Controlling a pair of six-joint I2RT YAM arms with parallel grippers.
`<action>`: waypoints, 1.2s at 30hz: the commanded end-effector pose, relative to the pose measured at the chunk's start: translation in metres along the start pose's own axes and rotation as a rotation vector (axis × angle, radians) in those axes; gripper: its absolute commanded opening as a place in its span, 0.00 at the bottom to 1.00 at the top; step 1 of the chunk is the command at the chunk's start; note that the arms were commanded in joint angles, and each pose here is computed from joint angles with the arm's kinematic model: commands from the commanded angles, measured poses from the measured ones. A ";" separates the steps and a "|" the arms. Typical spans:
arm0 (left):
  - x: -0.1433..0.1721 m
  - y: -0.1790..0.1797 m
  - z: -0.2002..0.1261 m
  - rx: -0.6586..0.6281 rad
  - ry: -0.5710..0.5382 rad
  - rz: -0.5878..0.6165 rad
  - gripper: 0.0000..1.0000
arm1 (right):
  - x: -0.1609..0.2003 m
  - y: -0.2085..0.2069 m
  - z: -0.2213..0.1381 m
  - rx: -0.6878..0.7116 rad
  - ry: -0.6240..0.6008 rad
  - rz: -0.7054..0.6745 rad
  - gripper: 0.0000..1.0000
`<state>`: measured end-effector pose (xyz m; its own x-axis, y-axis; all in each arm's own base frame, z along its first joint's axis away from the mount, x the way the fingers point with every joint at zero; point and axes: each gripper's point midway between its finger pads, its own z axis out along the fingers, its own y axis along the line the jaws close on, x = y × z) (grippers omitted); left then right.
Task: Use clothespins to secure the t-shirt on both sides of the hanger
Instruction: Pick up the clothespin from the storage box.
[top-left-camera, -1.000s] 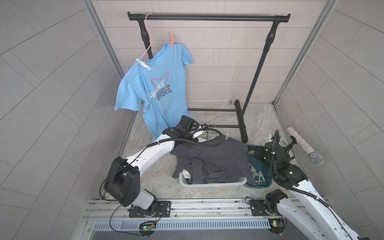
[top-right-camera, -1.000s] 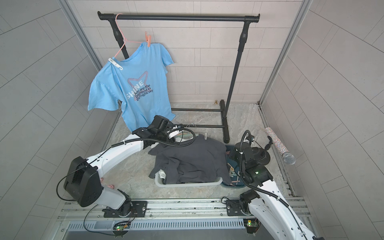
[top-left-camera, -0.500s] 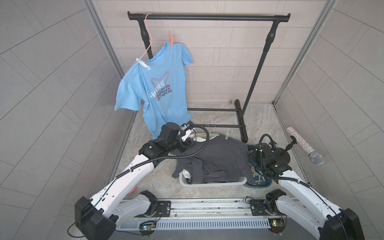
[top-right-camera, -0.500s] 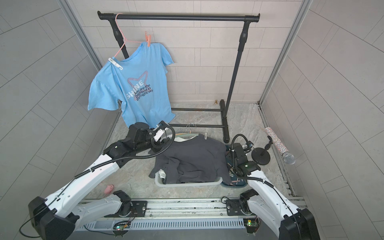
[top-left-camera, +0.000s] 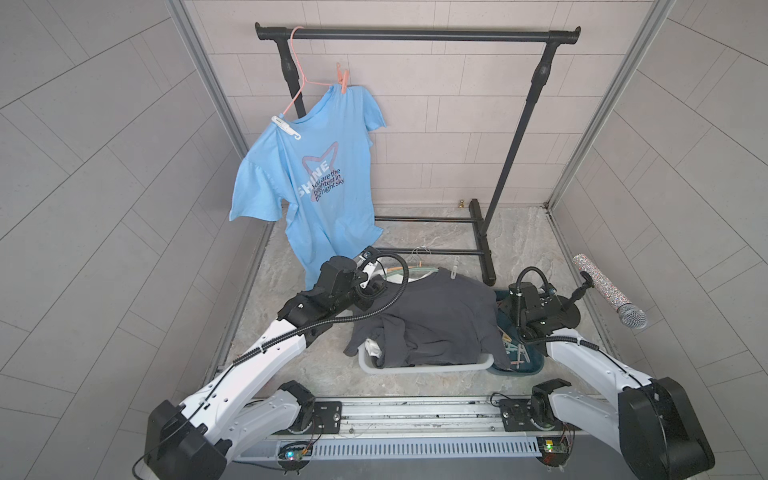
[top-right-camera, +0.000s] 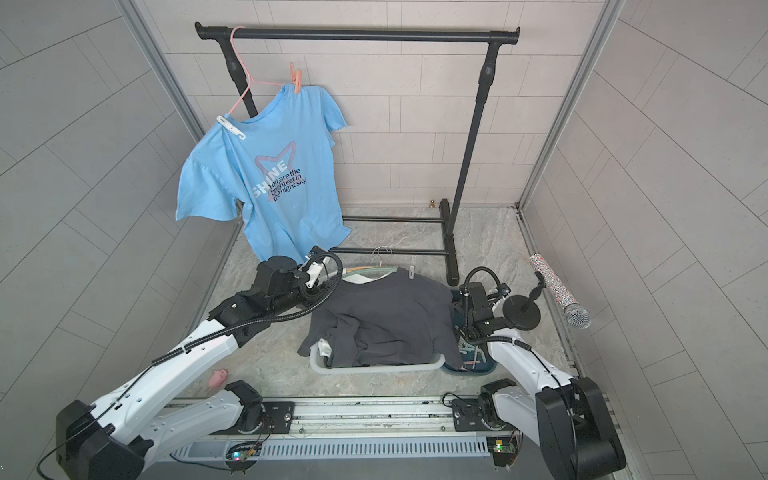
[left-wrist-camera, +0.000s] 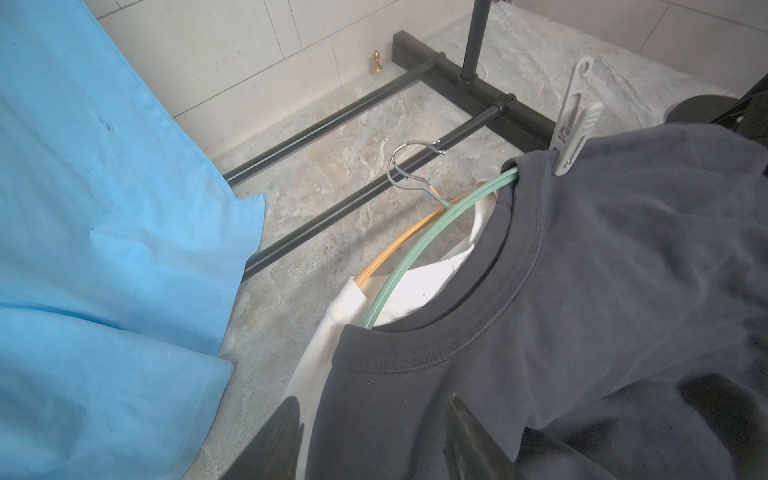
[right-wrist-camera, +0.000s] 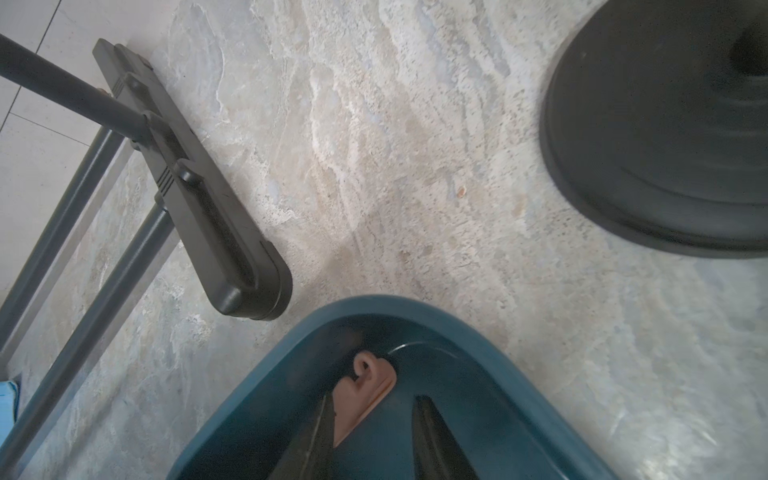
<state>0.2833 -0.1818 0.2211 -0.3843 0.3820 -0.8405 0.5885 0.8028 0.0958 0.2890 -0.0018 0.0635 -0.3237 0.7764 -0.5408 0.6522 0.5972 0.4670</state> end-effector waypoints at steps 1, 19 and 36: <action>-0.008 0.000 -0.004 -0.003 -0.056 -0.019 0.58 | -0.002 0.005 0.006 -0.034 -0.005 0.056 0.35; -0.012 -0.005 -0.007 0.022 -0.091 -0.025 0.58 | 0.005 0.023 0.035 -0.207 -0.009 0.158 0.09; -0.032 -0.038 -0.019 0.213 -0.182 0.010 0.59 | -0.052 0.046 -0.079 -0.350 -0.168 -0.087 0.00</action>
<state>0.2718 -0.1962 0.2411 -0.3079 0.3101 -0.8995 0.6502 0.7588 0.0390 0.2944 0.0001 0.1613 -0.1621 0.7579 -0.6320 0.3509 0.6428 0.6809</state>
